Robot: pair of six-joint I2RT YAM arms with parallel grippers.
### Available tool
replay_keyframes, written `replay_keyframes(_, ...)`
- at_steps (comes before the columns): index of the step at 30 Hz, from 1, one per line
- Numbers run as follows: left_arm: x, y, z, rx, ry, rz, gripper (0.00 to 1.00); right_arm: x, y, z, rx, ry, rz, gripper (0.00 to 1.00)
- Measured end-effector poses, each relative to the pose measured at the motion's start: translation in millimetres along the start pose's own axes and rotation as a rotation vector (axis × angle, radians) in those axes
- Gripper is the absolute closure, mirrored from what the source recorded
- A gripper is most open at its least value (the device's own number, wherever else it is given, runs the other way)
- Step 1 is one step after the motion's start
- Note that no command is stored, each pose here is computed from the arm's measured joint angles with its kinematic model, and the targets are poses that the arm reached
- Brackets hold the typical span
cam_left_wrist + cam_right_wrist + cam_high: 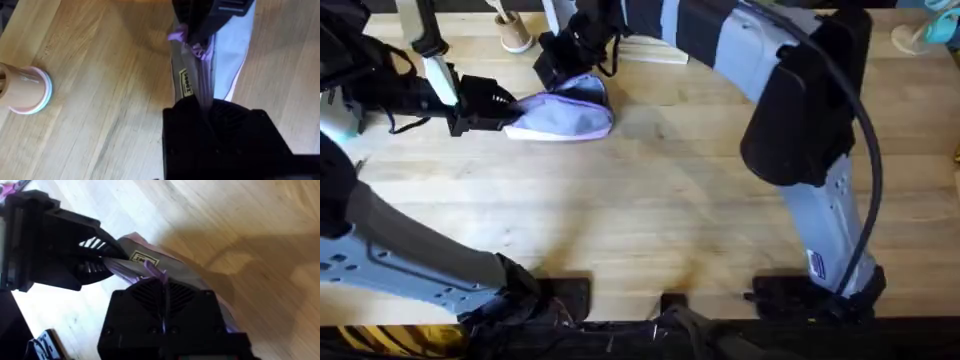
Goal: Unzip the bag, pick up the pens from the table one at a time and place them inside, then zip the bag closed.
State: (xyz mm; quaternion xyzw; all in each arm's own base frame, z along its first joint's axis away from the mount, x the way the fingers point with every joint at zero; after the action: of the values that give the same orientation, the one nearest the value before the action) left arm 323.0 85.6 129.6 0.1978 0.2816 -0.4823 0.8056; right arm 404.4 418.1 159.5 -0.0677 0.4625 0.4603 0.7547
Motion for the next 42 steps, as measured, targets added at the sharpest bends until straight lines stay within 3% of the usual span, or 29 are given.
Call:
replay_keyframes(6, 0.1, 0.5, -0.5, 0.001, 0.001, 0.001, 0.958, -17.9, -48.1, -3.6, 0.094, 0.000, -0.056, 0.971)
replay_keyframes(13, 0.1, -0.1, -1.1, -0.002, 0.006, -0.001, 0.957, -28.1, -74.8, -6.2, 0.142, -0.003, -0.109, 0.971)
replay_keyframes(22, -4.3, -2.7, -11.0, -0.035, 0.037, -0.006, 0.958, -74.0, -173.7, -26.8, 0.322, -0.011, -0.336, 0.970)
replay_keyframes(32, -4.3, -2.8, -11.7, -0.035, 0.042, -0.007, 0.958, -64.6, -154.3, -26.2, 0.302, 0.014, -0.320, 0.947)
replay_keyframes(34, -4.3, -2.8, -11.9, -0.035, 0.044, -0.007, 0.958, -66.6, -145.8, -20.0, 0.276, -0.002, -0.299, 0.740)
replay_keyframes(39, -4.3, -2.8, -11.9, -0.035, 0.044, -0.007, 0.958, -100.1, -107.8, 13.2, 0.177, -0.112, -0.224, 0.044)
replay_keyframes(42, -4.3, -2.8, -11.9, -0.035, 0.044, -0.007, 0.958, -125.7, -82.5, 30.8, 0.126, -0.179, -0.186, 0.006)
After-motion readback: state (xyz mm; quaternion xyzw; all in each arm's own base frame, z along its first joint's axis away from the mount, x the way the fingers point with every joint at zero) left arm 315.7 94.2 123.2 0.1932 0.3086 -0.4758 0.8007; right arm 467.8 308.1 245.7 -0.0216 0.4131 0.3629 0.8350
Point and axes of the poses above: each hand's point on the last joint's axis, 136 mm out from that joint toward the fingers, its own x axis out along the fingers, its own y axis along the line the jaws close on, z = x × y, the point moved 4 cm from there along -x, back along the fingers, and after that the axes turned 7 degrees about -x, right-handed, at the moved point
